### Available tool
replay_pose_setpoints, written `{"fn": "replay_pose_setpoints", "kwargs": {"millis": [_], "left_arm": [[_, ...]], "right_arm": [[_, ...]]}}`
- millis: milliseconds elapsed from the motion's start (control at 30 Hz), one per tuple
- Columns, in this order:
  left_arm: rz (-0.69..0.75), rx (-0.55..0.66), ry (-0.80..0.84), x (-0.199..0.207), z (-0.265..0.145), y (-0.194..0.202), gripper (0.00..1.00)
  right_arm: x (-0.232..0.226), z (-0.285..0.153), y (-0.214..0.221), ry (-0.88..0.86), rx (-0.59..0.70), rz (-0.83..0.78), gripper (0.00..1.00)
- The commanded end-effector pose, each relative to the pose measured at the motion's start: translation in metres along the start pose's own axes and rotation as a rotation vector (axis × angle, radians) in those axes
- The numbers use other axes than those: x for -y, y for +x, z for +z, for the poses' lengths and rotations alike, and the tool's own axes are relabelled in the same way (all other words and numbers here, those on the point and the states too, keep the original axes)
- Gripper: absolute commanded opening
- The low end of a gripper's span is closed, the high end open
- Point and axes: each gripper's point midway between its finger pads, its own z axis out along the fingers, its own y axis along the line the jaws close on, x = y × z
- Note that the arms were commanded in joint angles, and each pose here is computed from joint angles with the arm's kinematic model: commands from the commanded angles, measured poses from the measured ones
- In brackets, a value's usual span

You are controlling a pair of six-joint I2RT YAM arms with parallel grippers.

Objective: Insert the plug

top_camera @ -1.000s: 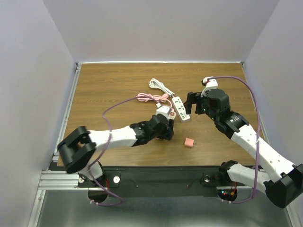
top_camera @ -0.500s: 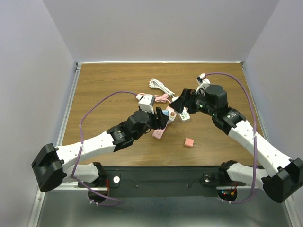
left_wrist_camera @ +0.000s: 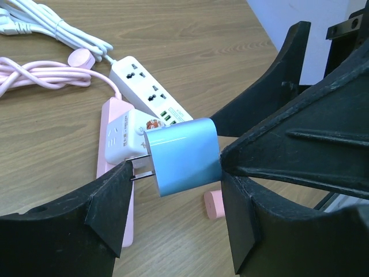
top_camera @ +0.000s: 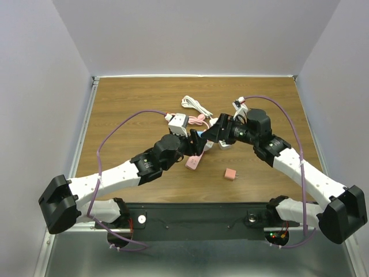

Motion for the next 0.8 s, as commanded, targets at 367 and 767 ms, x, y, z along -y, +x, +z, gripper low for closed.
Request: {"fn": "replay_pose_setpoints", "kwargs": {"millis": [367,767], "left_arm": [[-0.010,0.112,0.068,0.018,-0.004,-0.034,0.00],[-0.004,0.122,0.068,0.017,-0.003,-0.034,0.00]], "right_arm": [[-0.015,0.014,-0.001,-0.111,0.008,-0.009,0.66],[-0.030,0.020,0.005,-0.227,-0.036,-0.032,0.10]]}}
